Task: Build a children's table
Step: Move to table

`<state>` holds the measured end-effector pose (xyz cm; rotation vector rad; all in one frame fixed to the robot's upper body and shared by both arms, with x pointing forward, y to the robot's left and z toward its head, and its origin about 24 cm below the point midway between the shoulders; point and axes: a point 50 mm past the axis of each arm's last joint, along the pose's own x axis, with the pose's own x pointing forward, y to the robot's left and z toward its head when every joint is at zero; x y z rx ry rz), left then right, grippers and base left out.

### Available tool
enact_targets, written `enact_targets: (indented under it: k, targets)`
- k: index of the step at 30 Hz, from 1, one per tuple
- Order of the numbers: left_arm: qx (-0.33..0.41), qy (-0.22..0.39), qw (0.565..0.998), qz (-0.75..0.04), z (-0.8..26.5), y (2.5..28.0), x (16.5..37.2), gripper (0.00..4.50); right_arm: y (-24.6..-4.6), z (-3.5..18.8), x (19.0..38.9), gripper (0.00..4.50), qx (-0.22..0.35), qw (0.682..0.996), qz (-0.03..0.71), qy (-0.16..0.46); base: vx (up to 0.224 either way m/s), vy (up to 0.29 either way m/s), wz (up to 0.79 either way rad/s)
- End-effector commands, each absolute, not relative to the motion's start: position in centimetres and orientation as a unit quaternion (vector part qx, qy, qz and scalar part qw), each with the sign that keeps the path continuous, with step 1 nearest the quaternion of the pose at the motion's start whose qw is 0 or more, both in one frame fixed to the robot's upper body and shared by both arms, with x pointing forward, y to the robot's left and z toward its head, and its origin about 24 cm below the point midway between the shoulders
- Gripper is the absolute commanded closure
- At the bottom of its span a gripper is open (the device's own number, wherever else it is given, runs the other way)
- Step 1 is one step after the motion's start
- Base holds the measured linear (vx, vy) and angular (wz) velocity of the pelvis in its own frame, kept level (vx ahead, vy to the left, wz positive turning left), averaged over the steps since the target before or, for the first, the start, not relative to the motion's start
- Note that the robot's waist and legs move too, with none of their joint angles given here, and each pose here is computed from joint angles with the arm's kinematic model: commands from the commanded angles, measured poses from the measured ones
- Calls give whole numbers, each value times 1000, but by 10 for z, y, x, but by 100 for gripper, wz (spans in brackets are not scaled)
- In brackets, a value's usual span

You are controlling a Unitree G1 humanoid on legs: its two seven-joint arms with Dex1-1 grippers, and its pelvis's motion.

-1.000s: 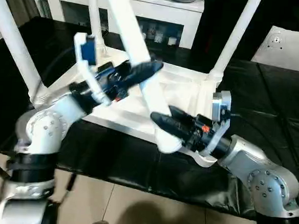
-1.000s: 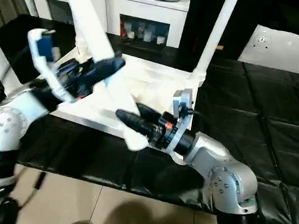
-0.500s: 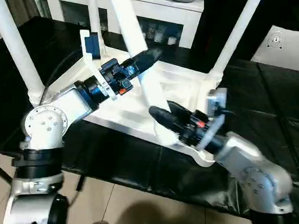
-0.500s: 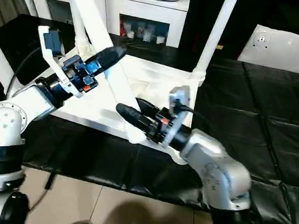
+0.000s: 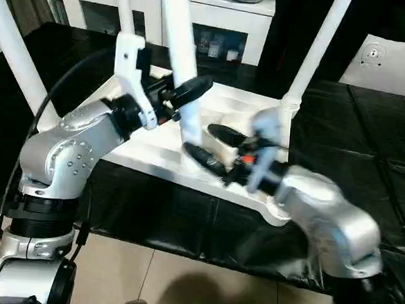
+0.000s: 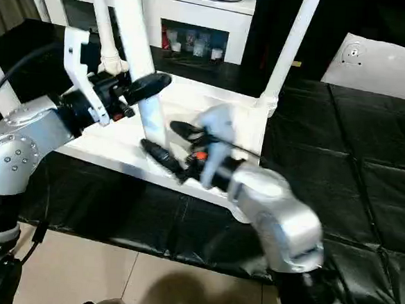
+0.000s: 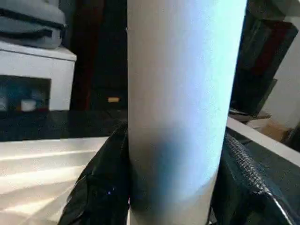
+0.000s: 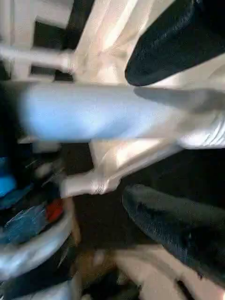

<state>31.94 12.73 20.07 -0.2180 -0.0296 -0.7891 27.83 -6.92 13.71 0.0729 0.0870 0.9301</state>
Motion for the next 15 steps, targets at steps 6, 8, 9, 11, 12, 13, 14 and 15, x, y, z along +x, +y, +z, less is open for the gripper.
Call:
enact_targets:
  k: [6,8,9,11,12,13,14,15]
  targets:
    - [-91,-17,911,-402,211,107,312,241,-58,129,289,117,46,913,401,65,0,0,0]
    - [-86,-13,912,-402,210,106,312,241,-59,127,292,138,43,920,385,67,0,0,0]
    - [-85,-11,911,-403,210,105,311,241,-58,127,293,138,45,921,382,68,0,0,0]
    - [-79,-8,913,-401,209,105,312,241,-57,128,294,163,45,921,381,65,0,0,0]
    - [-76,-7,914,-400,209,105,312,241,-57,128,295,163,44,922,380,63,0,0,0]
    - [-73,-3,914,-399,208,105,312,241,-57,128,295,175,40,920,384,63,0,0,0]
    - [-70,-2,914,-400,207,105,312,241,-57,128,295,189,40,920,385,63,0,0,0]
    - [-69,-1,914,-400,207,105,312,241,-56,128,295,189,40,920,384,62,0,0,0]
